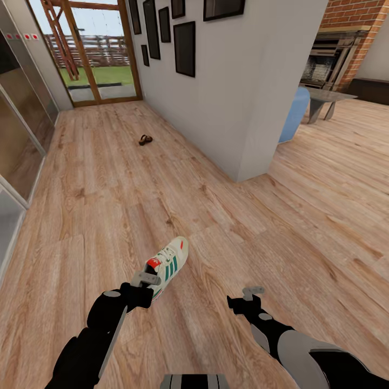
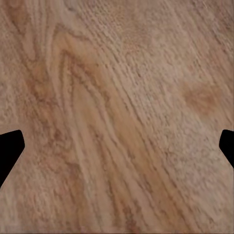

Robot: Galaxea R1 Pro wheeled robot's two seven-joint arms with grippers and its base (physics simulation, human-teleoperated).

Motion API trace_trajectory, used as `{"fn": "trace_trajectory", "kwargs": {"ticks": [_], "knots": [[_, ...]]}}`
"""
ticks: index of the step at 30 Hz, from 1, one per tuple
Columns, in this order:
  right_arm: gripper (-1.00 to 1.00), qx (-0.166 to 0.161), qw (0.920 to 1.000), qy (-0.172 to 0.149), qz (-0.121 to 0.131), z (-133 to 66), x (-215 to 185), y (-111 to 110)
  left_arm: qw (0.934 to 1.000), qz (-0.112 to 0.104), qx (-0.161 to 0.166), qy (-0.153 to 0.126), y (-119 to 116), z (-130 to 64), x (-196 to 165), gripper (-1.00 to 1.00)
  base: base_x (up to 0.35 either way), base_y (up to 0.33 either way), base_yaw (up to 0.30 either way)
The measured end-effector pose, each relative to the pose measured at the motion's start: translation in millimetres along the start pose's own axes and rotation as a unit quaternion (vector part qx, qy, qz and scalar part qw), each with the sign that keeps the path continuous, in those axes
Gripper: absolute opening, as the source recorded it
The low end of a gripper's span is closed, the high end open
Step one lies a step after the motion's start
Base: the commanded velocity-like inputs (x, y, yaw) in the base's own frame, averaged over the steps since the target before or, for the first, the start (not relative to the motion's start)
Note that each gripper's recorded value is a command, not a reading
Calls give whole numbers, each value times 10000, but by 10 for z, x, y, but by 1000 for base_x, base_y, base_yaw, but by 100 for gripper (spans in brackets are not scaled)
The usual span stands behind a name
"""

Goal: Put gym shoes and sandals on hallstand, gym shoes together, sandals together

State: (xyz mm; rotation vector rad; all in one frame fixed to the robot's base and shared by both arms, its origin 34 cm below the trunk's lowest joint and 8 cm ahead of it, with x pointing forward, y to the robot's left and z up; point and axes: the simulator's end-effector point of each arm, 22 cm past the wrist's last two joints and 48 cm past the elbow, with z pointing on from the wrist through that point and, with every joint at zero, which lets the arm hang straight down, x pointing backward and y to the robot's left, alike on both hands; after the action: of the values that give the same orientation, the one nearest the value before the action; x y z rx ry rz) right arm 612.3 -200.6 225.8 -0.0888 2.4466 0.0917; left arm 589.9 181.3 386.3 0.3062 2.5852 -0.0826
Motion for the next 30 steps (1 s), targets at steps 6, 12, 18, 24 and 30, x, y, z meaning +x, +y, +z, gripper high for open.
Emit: {"fn": "trace_trajectory", "kwargs": {"ticks": [6, 12, 18, 24, 30], "knots": [[100, -19, 10000, -28, 24, 4, -28, -2, 10000, 0, -4, 1, 4, 0, 1, -100, 336, 0, 0], [100, 63, 9960, -896, 0, 55, -882, -78, 10000, 1, -13, 5, 12, 1, 5, -100, 337, 49, 0], [100, 181, 9928, -1186, -20, -45, -1883, -185, 10000, -11, -23, 7, 27, 1, 8, -100, 326, 140, 0], [100, 268, 9988, 388, 104, -354, -1992, -253, 10000, -24, -38, 11, 45, 2, 12, -100, 315, 178, 0], [100, 265, 9966, 765, 124, -432, -1911, -243, 9996, -216, -176, 27, 228, -4, 42, -100, 310, 188, 0]]}}
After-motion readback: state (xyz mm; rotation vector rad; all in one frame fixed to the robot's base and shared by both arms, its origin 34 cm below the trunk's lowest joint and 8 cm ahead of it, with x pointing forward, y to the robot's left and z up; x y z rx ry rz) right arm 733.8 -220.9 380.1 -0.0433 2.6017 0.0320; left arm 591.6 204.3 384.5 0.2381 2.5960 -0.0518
